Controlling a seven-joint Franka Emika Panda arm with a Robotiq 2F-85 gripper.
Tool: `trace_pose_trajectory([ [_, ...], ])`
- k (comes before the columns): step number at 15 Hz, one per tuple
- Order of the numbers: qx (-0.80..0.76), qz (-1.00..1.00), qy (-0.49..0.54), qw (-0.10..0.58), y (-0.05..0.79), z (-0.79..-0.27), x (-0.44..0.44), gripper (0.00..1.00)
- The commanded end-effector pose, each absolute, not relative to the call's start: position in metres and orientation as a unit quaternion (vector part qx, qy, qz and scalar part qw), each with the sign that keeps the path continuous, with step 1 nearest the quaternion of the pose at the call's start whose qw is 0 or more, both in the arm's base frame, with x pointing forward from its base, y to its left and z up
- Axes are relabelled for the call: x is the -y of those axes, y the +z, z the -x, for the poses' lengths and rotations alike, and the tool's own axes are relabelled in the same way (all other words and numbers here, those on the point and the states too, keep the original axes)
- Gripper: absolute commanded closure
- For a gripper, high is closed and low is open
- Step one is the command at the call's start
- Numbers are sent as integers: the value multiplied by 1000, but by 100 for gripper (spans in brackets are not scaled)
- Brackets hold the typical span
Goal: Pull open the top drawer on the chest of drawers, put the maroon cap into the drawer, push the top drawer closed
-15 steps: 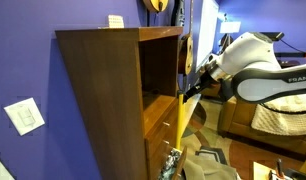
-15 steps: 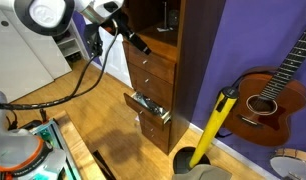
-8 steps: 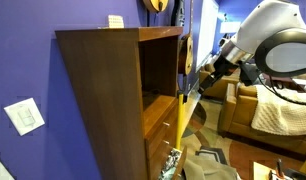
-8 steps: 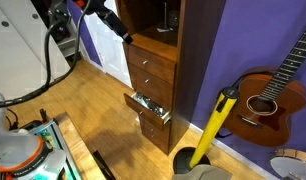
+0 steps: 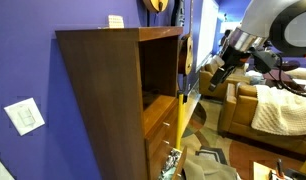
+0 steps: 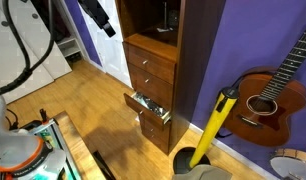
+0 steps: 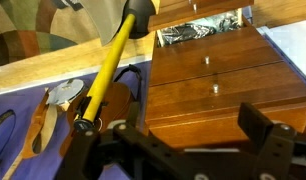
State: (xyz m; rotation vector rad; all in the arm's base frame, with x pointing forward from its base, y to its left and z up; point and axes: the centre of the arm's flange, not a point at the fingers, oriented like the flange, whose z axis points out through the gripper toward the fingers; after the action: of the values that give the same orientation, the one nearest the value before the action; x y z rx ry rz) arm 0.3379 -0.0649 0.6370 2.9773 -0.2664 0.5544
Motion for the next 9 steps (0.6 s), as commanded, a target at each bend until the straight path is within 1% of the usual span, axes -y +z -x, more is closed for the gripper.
trace_pose_trajectory([
  [1, 104, -982, 149, 58, 648, -331, 60, 0],
  [4, 118, -983, 130, 61, 652, -328, 59, 0],
  [5, 102, -982, 147, 55, 647, -329, 61, 0],
  [9, 103, -982, 147, 54, 648, -329, 61, 0],
])
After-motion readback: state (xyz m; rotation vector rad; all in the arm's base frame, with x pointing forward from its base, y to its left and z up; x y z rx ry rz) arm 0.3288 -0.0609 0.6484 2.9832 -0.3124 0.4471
